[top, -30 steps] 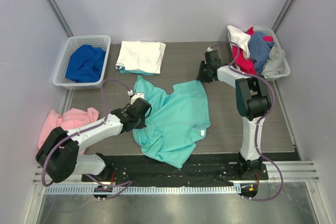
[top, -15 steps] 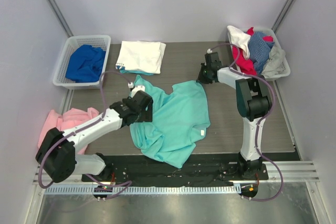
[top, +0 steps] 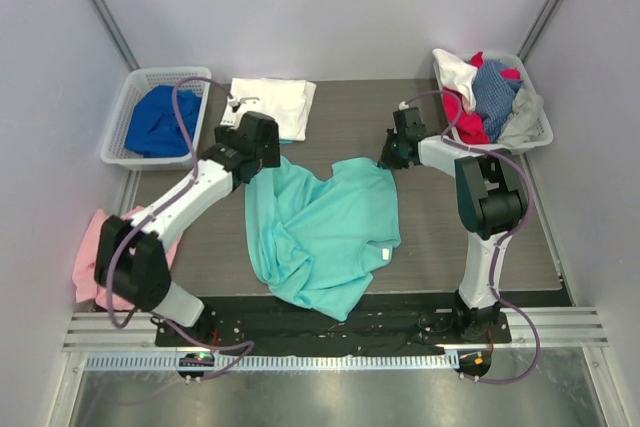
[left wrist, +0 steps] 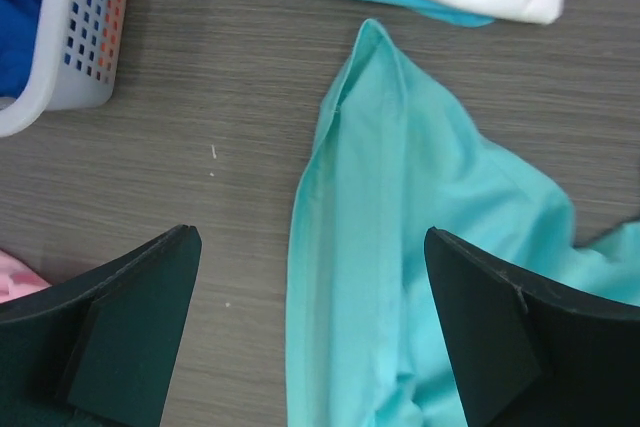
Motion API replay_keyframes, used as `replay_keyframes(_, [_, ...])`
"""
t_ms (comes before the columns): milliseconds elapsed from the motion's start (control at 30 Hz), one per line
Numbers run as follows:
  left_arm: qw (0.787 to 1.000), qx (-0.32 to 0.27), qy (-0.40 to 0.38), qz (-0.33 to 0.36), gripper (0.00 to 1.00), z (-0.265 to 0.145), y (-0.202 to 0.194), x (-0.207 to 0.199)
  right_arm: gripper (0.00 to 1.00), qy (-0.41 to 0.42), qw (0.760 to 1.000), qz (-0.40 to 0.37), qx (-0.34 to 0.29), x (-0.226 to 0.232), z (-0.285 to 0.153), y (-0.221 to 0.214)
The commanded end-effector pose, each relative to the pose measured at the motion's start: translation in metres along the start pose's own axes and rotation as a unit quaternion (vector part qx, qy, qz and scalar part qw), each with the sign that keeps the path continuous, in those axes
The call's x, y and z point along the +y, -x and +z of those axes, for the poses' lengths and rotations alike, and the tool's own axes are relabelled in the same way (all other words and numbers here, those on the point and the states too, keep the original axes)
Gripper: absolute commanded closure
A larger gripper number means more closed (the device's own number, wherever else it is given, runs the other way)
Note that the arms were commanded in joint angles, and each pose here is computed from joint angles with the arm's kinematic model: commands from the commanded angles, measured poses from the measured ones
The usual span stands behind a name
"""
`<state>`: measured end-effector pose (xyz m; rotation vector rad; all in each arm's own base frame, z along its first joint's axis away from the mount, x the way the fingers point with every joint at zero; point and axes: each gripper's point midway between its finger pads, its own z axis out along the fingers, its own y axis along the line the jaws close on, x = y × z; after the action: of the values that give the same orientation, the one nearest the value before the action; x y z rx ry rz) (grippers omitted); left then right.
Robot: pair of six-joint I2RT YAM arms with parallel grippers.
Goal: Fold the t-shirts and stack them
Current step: Flatten the tshirt out
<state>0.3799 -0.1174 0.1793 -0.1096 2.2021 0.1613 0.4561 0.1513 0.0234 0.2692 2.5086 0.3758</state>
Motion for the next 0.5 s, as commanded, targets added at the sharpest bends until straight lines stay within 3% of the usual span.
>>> replay_keyframes(0, [1.000, -0.018, -0.012, 0.016, 0.00, 0.035, 0.016, -0.013, 0.99, -0.004, 1.000, 0.000, 0.004, 0.001, -0.011, -0.003])
replay_keyframes(467, [0.999, 0.000, -0.044, 0.001, 0.06, 0.120, 0.037, -0.036, 0.99, -0.010, 1.000, -0.001, 0.015, -0.004, -0.003, -0.011])
